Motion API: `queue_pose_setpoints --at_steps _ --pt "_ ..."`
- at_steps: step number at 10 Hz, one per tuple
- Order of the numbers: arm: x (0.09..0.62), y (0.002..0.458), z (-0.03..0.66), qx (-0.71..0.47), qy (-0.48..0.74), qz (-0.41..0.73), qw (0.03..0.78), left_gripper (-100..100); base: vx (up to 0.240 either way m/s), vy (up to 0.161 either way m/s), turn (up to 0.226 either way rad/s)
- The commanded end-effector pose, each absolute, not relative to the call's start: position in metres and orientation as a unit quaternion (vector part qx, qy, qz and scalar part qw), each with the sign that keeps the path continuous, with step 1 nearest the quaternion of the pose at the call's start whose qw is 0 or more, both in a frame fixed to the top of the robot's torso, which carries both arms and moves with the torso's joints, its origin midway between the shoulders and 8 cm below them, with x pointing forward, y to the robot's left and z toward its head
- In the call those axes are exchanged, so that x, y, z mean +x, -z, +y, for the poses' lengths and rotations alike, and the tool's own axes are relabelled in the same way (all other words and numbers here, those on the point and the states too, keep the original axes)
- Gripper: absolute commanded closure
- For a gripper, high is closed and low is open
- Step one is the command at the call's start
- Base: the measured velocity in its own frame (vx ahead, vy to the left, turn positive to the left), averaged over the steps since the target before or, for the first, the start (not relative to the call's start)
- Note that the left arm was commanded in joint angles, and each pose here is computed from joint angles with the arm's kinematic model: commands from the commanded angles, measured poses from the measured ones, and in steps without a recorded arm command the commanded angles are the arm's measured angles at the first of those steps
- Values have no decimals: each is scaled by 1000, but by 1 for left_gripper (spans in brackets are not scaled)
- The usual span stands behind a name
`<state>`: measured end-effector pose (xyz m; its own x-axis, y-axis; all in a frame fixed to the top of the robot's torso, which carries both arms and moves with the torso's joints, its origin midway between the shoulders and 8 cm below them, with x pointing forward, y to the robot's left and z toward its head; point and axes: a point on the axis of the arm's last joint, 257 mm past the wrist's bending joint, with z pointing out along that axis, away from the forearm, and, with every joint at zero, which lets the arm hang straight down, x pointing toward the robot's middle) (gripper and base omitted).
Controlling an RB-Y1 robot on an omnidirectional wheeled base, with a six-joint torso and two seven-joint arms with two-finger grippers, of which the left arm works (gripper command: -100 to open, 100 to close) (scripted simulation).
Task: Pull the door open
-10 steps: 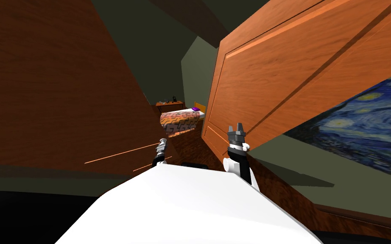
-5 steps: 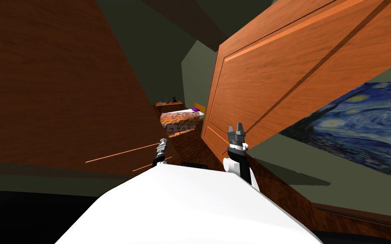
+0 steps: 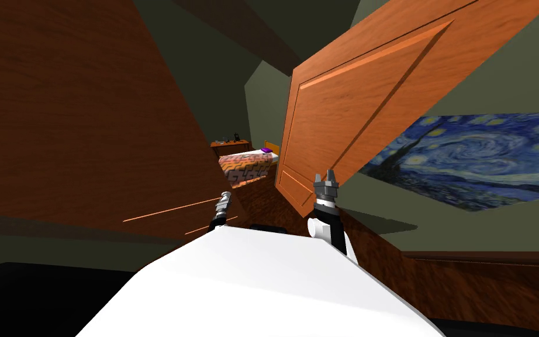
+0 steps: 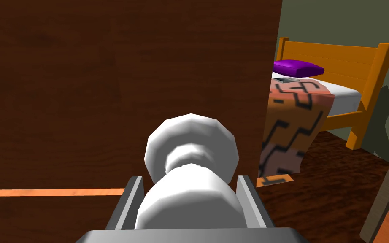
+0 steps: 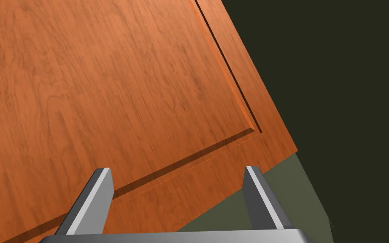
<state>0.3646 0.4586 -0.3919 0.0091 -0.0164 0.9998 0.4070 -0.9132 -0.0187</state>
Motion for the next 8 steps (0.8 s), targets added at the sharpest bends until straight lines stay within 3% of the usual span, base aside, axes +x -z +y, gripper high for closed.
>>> queue_pose_setpoints --at_steps 1,4,8 --pt "363 391 453 -694 694 -131 139 100 -233 20 -156" --pt "359 392 444 -697 698 -116 118 100 -275 1 -129" --pt "353 393 439 -701 698 -102 106 100 -187 16 -80"
